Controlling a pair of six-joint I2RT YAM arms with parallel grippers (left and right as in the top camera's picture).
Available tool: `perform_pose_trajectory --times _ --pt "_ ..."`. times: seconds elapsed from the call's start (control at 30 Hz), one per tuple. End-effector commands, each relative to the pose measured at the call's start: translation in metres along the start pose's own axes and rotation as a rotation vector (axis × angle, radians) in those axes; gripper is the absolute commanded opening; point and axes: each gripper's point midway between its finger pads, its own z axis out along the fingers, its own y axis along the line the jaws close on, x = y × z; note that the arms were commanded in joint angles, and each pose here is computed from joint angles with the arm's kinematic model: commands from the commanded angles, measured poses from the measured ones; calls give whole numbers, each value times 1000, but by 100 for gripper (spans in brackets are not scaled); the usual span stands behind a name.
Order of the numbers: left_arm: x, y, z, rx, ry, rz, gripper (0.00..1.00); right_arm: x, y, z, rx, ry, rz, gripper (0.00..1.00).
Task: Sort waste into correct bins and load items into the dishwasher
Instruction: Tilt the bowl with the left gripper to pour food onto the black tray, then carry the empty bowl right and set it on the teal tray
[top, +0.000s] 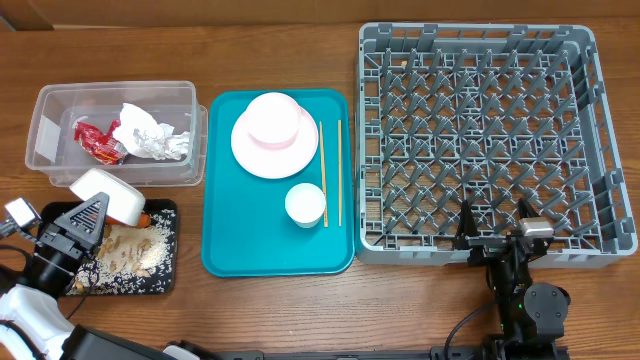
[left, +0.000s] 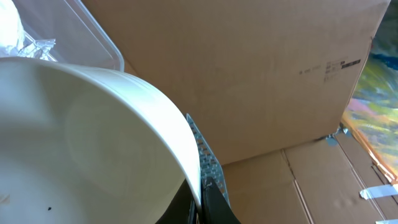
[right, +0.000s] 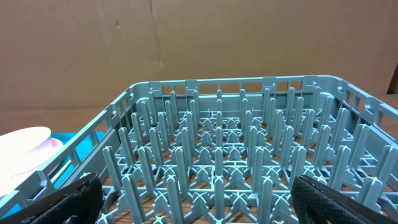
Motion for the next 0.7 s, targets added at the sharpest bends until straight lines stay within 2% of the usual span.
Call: perform_pose_trajectory --times 0.0,0.13,0.23,0.67 --pt "-5 -3 -11 24 -46 -19 4 3 0 1 1 4 -4 100" --pt "-7 0 -26 5 -112 -110 4 3 0 1 1 4 -4 100" --pt "-10 7 -35 -43 -141 -50 4 3 0 1 1 4 -4 100" --pt "-6 19 -31 -110 -109 -49 4 3 0 1 1 4 -4 100"
